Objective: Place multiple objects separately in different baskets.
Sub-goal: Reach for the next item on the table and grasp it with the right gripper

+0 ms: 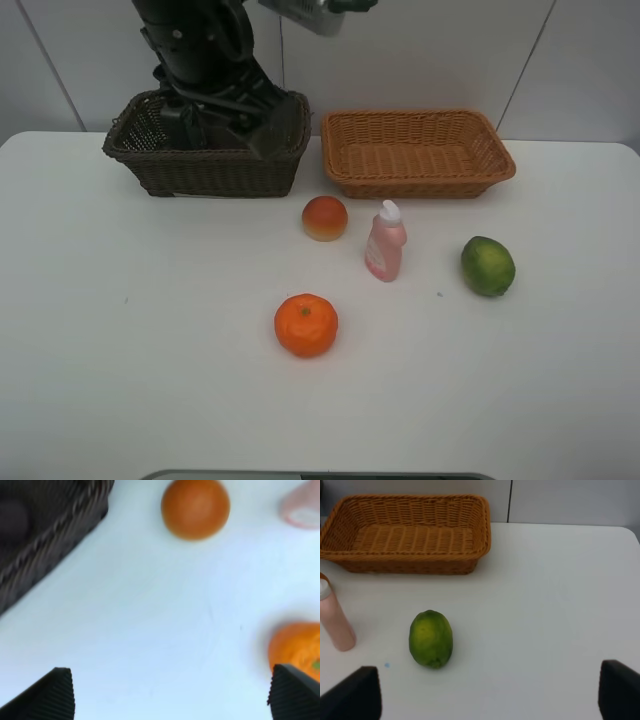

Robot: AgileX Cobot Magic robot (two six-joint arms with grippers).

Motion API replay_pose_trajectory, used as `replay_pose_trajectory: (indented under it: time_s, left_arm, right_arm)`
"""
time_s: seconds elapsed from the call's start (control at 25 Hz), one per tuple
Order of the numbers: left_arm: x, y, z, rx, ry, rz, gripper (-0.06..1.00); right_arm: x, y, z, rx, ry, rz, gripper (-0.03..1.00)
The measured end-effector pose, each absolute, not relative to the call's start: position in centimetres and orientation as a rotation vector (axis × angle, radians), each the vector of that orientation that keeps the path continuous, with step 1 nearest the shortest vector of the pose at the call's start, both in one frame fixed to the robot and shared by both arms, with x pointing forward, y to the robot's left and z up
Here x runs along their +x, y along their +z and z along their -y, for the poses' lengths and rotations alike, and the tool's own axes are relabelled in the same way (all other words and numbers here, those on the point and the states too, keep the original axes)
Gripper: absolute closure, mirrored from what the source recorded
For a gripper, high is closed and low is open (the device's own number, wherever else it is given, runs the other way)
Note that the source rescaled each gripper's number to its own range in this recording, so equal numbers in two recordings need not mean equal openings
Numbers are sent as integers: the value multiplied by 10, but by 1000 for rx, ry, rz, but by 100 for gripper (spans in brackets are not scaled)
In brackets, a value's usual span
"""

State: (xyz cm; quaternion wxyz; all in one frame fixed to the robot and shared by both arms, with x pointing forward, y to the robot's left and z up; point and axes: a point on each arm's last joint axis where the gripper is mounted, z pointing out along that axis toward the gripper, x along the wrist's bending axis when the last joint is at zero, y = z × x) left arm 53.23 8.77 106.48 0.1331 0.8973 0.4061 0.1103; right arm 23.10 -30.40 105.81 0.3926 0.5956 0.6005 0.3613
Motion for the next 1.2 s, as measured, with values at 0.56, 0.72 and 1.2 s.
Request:
replay_pose_trajectory:
  time_s: [0.56,0.72,1.2]
  left_arm:
    - [478,1082,-139,2412,315,-1393,-5]
    - [470,1091,-180,2291,360,-1544,-5]
    - [339,1129,-282,1891,658,-1602,-5]
  right_arm:
    - [231,1058,304,1512,917,-1524,11]
    - [231,1058,304,1512,917,-1524,11]
    - [231,1058,304,1512,917,-1524,11]
